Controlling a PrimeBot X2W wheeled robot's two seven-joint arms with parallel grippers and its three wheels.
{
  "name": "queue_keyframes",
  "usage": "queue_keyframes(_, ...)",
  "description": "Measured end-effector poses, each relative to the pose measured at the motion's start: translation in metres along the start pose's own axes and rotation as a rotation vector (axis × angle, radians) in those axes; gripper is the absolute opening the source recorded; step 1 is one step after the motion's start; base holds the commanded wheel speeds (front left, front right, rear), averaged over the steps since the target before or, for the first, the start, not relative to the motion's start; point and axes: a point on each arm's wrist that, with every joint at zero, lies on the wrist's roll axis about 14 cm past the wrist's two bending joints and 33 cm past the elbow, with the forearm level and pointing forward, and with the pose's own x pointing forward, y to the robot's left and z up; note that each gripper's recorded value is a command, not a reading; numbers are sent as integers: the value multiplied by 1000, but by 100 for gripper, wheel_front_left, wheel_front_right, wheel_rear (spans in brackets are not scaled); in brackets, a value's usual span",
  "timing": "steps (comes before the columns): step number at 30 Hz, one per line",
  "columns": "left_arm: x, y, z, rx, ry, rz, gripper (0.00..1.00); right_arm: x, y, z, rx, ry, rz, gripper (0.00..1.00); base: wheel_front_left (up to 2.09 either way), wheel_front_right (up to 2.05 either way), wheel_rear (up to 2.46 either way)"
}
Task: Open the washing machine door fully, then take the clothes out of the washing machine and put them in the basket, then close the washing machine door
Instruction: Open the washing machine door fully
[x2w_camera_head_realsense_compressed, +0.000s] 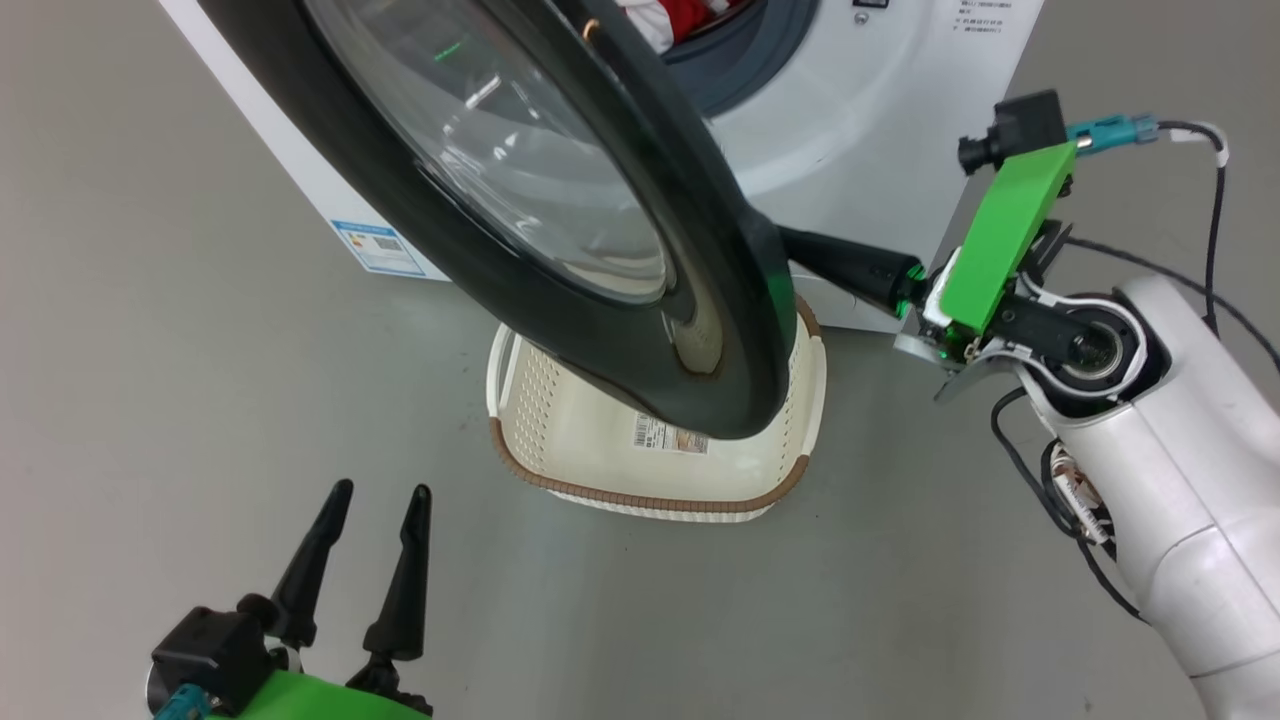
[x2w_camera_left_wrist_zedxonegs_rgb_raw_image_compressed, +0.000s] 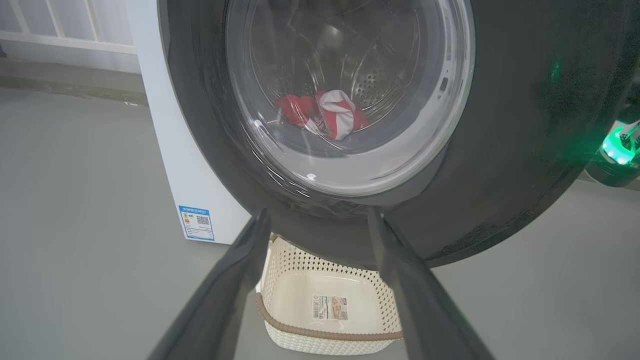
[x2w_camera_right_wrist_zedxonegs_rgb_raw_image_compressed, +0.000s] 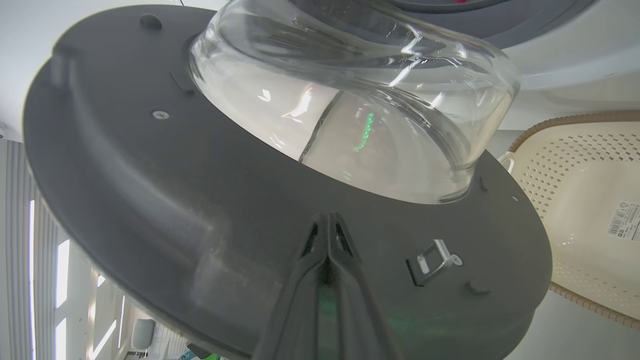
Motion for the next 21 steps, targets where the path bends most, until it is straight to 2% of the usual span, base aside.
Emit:
queue_keyframes(9,-8,2,4,1,-12,8,100,4,10,-18,2,47,18,0,0,0,0)
queue_keyframes(16,-8,1,4,0,-13,6,100,4,9,-12,-16,6,8,0,0,0,0)
queue_keyframes(17,-8,1,4,0,-14,4,100,3,8,-11,-18,-2,5,6,0,0,0)
queue_keyframes(19,-7,-1,5,0,-14,-1,100,1,5,-9,-28,-23,-9,37,0,0,0)
queue_keyframes(20,-7,-1,5,1,-15,-5,100,-1,2,-8,-33,-32,-20,48,0,0,0)
queue_keyframes(21,-6,-2,5,1,-15,-8,100,-3,-2,-9,-38,-41,-35,67,0,0,0)
